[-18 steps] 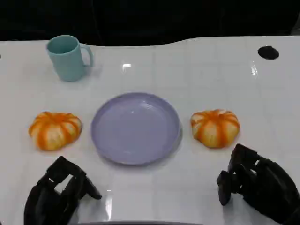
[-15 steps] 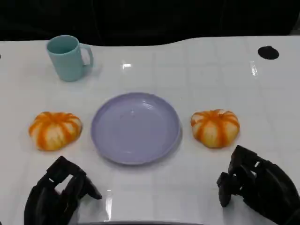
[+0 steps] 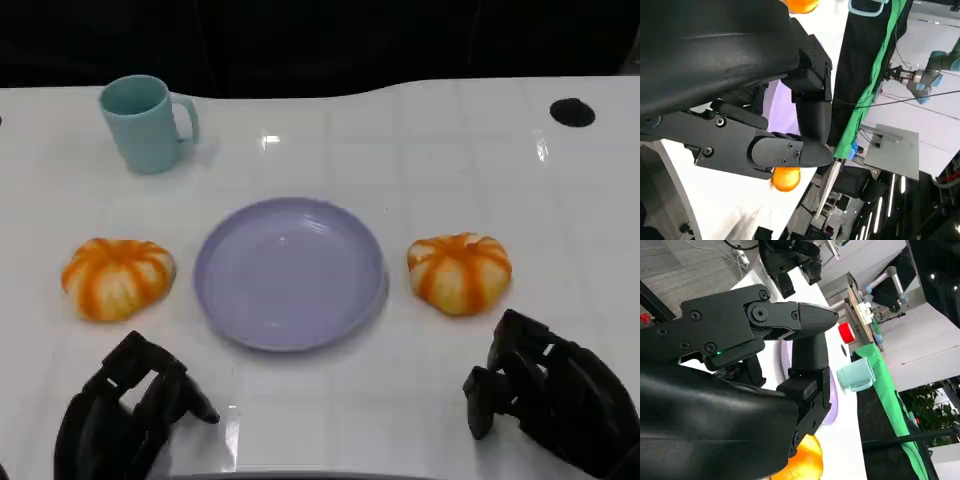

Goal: Grasp the bread from the table and place it into the plate.

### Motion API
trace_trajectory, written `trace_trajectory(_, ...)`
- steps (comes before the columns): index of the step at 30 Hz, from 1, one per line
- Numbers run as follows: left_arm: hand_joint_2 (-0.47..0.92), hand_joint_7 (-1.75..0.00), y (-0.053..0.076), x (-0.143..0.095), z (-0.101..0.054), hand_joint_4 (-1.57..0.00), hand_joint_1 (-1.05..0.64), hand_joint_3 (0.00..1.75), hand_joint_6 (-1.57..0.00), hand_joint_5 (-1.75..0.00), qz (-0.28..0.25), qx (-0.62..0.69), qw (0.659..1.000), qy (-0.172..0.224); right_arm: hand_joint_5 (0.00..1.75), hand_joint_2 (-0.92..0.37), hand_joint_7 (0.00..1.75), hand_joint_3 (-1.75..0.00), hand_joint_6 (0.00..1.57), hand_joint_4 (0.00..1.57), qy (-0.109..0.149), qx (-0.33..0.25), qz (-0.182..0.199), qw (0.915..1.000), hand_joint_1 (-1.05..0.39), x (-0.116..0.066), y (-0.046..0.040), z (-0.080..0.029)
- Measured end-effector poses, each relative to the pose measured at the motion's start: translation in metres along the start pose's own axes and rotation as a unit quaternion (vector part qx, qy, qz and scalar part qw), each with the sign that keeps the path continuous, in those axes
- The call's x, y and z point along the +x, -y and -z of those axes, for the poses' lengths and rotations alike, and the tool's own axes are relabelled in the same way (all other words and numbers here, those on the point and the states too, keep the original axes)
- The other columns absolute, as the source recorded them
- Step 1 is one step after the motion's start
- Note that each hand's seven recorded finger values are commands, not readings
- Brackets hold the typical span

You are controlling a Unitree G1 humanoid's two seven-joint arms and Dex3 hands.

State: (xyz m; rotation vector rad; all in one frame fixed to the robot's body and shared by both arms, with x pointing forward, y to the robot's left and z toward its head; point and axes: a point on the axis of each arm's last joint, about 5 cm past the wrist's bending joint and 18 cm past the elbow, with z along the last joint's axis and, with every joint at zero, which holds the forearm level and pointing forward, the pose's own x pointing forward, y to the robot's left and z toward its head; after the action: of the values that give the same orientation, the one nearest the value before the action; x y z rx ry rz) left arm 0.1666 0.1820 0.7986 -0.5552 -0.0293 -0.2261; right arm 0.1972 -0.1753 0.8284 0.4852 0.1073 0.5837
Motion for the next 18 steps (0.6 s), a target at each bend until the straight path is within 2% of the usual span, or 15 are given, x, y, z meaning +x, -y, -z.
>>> trace_trajectory(6, 0.92, -1.52, 0.0, 0.0, 0.0, -0.62, -0.56, 0.25, -0.5, -1.75, 0.002, 0.0, 1.0, -0.001, 1.75, -0.92, 1.75, -0.4, 0.49, 0.71, 0.003, -0.003, -0.001, 1.0, -0.46, 0.0, 0.0001, -0.001)
trace_trajectory(10, 0.92, -1.5, 0.001, 0.0, 0.001, -0.62, -0.55, 0.24, -0.51, -1.75, 0.002, -0.001, 1.0, -0.001, 1.75, -0.92, 1.72, -0.34, 0.47, 0.68, 0.017, -0.041, 0.004, 0.999, -0.49, 0.0, -0.0005, -0.004)
trace_trajectory(14, 0.92, -1.51, 0.002, 0.001, 0.002, -0.61, -0.54, 0.25, -0.5, -1.75, 0.001, -0.006, 1.0, -0.004, 1.72, -0.92, 1.34, -0.28, 0.52, 0.52, 0.052, -0.096, 0.001, 0.994, -0.51, 0.002, -0.0003, -0.01)
trace_trajectory(17, 0.92, -1.51, 0.003, 0.001, 0.003, -0.61, -0.55, 0.24, -0.5, -1.75, 0.002, -0.009, 1.0, -0.004, 1.52, -0.92, 1.1, -0.27, 0.53, 0.48, 0.068, -0.129, -0.004, 0.9893, -0.51, 0.005, 0.001, -0.017)
trace_trajectory(18, 0.92, -1.51, 0.003, 0.001, 0.003, -0.61, -0.55, 0.24, -0.5, -1.75, 0.002, -0.011, 1.0, -0.004, 1.43, -0.92, 0.96, -0.27, 0.52, 0.47, 0.069, -0.143, -0.005, 0.9873, -0.48, 0.005, 0.0017, -0.019)
